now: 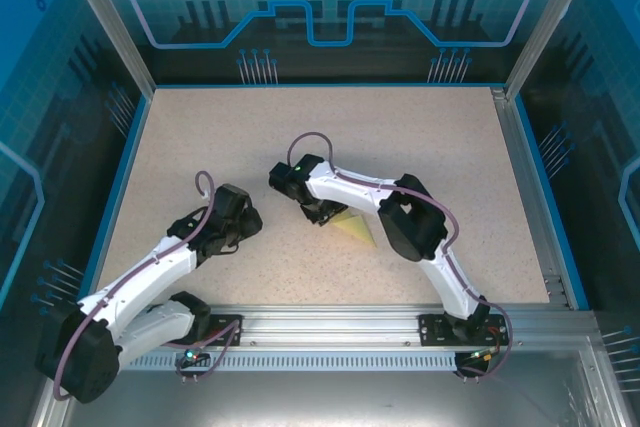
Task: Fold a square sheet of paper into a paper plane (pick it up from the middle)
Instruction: Turn over the paper at the center of the table.
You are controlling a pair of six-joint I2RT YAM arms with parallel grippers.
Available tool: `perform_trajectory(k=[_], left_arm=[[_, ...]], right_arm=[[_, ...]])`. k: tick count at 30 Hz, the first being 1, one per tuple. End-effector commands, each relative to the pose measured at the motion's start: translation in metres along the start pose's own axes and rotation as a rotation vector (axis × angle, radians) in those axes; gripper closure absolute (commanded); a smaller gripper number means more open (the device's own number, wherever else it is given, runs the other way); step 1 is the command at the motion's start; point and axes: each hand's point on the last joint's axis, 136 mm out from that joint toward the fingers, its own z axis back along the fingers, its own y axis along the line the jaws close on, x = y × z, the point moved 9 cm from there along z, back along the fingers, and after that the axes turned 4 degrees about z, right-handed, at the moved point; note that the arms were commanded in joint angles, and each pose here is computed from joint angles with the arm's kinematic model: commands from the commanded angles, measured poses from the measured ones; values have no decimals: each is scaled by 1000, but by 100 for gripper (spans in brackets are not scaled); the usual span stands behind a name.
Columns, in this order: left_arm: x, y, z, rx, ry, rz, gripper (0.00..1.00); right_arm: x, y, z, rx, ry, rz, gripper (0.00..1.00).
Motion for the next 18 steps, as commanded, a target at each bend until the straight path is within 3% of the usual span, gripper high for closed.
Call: perform_trajectory(k=[1,6,9,11,12,14,15,18], left_arm=[[4,-2,1,7,7,10,54],[5,-6,3,-14,12,19,54],[3,-13,0,-71,56,0,52],[1,-19,-4,-105,94,-13,52],[0,-22,-6,-116,113,-17,52],[-1,-27,-11,-136,145,-23,52],[-1,-29,-13,-139,162,-23,52],[-2,-33,-19,-138,191,-25,52]], right_arm=[[3,4,41,346,-135,-32,41],[-15,-36,62,601,-267,-150,37],[-29,-64,51,798,-346,-215,48],[-33,-78,34,915,-340,-248,68],[-35,-82,25,944,-329,-259,71],[-34,-88,12,971,-309,-246,64],[-33,-90,7,944,-290,-243,57],[-27,-94,-8,856,-261,-228,51]])
